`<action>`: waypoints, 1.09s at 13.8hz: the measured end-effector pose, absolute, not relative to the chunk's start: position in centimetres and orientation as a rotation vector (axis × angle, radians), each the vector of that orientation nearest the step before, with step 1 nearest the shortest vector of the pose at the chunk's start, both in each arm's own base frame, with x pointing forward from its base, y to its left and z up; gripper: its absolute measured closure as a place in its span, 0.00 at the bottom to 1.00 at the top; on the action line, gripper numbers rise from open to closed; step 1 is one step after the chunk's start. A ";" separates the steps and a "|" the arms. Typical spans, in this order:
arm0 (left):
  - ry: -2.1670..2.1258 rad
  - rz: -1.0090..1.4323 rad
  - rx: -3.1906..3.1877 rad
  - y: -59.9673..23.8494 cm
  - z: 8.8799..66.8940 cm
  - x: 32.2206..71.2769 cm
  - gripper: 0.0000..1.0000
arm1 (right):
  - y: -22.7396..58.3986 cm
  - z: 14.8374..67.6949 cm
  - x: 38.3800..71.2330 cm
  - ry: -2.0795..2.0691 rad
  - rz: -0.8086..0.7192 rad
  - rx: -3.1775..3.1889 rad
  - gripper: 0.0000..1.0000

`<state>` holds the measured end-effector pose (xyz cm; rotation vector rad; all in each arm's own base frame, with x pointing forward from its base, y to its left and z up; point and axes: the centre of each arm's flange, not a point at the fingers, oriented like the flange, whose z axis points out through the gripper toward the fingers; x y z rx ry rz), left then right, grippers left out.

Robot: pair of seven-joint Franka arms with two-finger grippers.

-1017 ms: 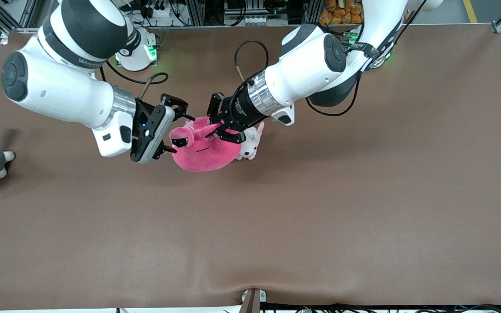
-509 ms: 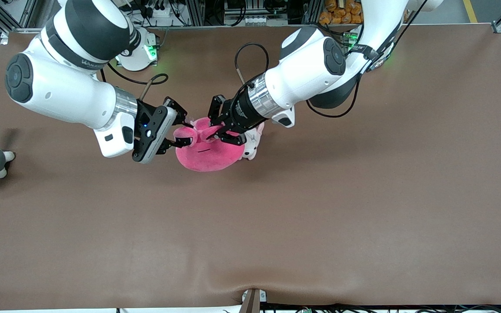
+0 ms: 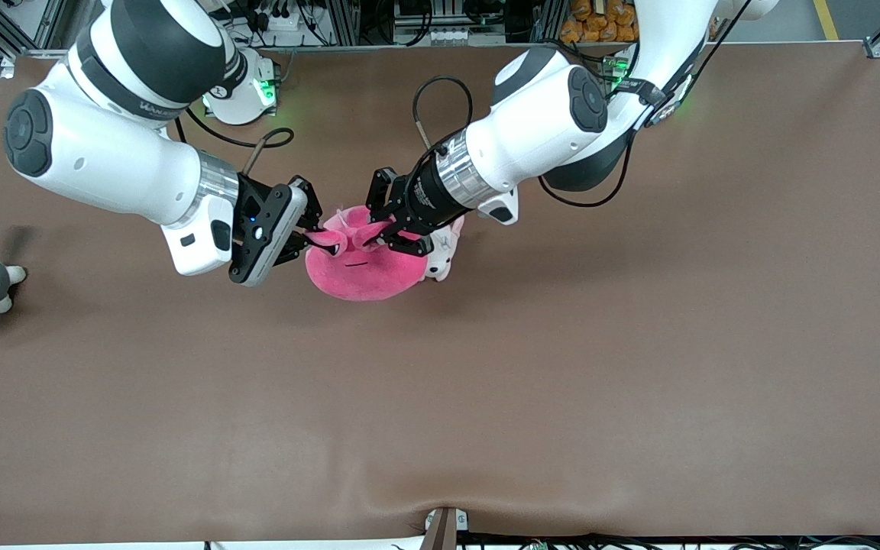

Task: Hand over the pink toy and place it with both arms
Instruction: 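Grasp the plush snout with the right gripper beside the left gripper, then carry the plush away with the right gripper while the left gripper withdraws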

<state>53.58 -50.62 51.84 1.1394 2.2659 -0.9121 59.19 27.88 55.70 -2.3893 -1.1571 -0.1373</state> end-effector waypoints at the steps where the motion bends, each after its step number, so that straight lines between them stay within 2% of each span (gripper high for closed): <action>1: 2.255 -0.884 1.156 -50.6 52.0 53.6 0.78 | 27.7 56.1 59.1 -1.157 -0.147 -2.390 0.85; 5: 2.215 -0.721 1.212 -48.1 54.4 55.3 0.37 | 25.3 57.8 59.2 -1.147 -0.163 -2.430 0.85; 8: 2.188 -0.438 1.420 -43.6 56.3 56.8 0.05 | 20.5 57.8 59.8 -1.105 -0.095 -2.499 0.85; 9: 2.157 -0.359 1.539 -41.8 56.7 57.2 0.00 | 18.4 57.5 60.2 -1.075 -0.062 -2.523 0.85; 15: 1.702 -0.147 2.366 -27.3 58.1 59.6 0.00 | 2.6 54.9 61.4 -0.820 0.071 -2.610 0.85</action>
